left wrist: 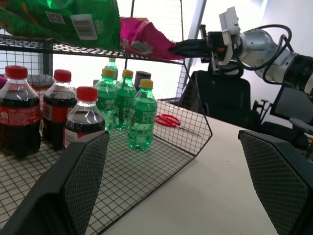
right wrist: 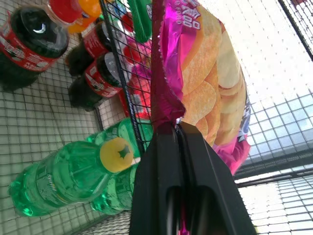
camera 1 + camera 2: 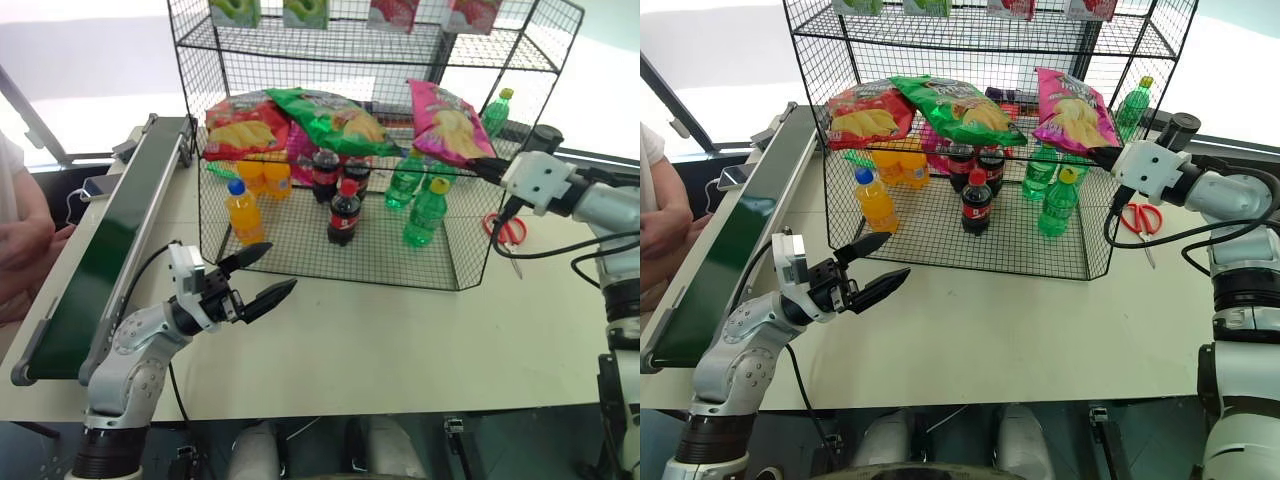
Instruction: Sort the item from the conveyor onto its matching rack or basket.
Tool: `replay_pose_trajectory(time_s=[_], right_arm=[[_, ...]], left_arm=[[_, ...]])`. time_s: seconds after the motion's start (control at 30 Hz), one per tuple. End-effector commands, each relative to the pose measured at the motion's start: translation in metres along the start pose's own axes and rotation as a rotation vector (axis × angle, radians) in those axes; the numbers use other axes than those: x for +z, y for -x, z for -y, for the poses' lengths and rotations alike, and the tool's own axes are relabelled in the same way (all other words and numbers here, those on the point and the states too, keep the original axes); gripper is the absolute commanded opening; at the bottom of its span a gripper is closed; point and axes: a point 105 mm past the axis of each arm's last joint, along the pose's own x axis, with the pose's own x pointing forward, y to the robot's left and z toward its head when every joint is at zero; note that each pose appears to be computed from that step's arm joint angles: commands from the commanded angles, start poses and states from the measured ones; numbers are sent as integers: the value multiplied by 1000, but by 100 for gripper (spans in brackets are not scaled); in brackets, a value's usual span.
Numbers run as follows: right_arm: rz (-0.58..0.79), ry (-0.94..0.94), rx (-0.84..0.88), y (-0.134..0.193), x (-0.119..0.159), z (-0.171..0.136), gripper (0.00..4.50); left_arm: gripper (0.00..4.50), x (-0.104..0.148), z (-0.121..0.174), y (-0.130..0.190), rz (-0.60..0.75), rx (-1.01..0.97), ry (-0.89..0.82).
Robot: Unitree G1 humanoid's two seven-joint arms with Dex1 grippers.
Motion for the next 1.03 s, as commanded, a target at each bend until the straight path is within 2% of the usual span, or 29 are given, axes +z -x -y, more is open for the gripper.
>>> replay_pose_trajectory(time_s=[0.03, 0.2, 0.37, 0.43, 0.53, 0.6, 0.67, 0.8, 1.03], right_arm=[[51, 3, -29, 12, 12, 17, 185], [162, -126, -24, 24, 30, 21, 444], [341, -483, -19, 37, 65, 17, 448], [382, -684, 50, 36, 79, -13, 448], [331, -836, 195, 39, 90, -81, 448], [273, -875, 222, 46, 87, -108, 448], [237, -904, 241, 57, 83, -120, 448], [155, -915, 199, 73, 62, -118, 448], [101, -908, 178, 88, 47, -119, 448]], left_arm=[[450, 7, 2, 0, 17, -9, -33], [450, 8, -2, 2, 6, 3, -35], [450, 12, -22, 13, -50, 81, -86], [450, 17, -34, 21, -79, 117, -124], [450, 22, -50, 37, -161, 163, -187], [450, 26, -55, 47, -184, 172, -169], [450, 24, -64, 56, -251, 232, -219], [450, 9, -73, 82, -386, 327, -229], [450, 7, -78, 104, -386, 353, -201]])
